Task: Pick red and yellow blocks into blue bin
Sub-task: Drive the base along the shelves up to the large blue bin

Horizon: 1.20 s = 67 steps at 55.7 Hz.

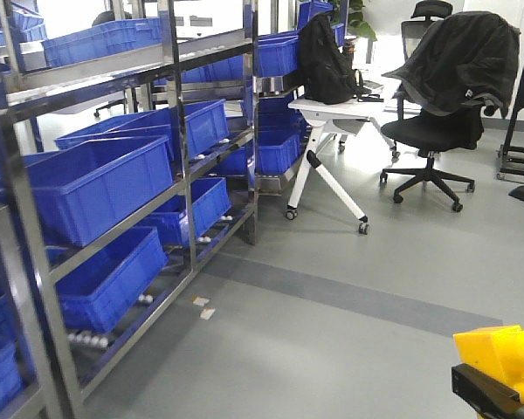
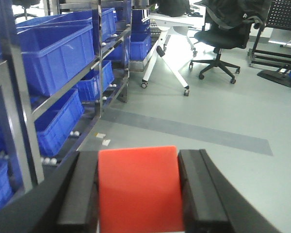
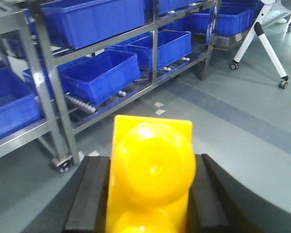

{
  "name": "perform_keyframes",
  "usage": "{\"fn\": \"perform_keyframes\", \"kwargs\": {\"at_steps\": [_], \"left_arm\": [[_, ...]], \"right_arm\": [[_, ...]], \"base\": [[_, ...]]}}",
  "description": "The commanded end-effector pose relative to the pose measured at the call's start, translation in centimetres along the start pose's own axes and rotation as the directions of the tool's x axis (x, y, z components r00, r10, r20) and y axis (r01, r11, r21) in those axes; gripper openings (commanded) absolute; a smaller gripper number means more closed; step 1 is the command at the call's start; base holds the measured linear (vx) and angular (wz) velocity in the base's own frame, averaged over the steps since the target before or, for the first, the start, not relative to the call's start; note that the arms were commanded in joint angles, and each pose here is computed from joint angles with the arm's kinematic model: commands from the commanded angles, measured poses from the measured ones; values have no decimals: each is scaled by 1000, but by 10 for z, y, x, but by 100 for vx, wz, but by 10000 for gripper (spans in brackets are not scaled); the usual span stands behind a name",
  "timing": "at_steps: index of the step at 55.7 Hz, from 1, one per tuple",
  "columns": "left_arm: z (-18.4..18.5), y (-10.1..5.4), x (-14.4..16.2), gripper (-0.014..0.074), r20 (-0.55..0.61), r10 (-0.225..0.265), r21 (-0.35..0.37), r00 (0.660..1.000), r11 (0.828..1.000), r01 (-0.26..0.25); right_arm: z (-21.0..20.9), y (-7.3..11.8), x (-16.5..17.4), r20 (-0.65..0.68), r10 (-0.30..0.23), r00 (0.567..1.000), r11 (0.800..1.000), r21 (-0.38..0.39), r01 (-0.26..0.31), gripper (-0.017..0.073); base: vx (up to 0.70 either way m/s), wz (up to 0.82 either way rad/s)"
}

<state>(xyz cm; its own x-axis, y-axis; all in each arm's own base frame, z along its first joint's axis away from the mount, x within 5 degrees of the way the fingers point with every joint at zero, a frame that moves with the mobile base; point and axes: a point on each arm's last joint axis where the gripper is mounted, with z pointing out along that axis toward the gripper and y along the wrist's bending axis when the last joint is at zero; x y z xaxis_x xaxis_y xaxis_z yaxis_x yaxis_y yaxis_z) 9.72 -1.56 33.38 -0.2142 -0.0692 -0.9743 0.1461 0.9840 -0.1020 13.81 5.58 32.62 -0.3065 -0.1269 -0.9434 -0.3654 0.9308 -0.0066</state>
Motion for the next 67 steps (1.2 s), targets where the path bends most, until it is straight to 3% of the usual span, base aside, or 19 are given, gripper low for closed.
{"fn": "perform_keyframes", "kwargs": {"at_steps": [1,17,67], "left_arm": [[-3,-1,-17,2,108,-13,4,994,1000,13],[-2,-1,-17,2,103,-13,4,995,1000,13],[-2,-1,-17,2,103,-13,4,995,1000,13]], "right_arm": [[-6,0,-18,119,-16,993,1000,1,16,-10],[-6,0,-18,118,-16,993,1000,1,16,-10],[-6,0,-18,118,-16,993,1000,1,16,-10]], "base": [[57,1],[54,26],[35,68]]}}
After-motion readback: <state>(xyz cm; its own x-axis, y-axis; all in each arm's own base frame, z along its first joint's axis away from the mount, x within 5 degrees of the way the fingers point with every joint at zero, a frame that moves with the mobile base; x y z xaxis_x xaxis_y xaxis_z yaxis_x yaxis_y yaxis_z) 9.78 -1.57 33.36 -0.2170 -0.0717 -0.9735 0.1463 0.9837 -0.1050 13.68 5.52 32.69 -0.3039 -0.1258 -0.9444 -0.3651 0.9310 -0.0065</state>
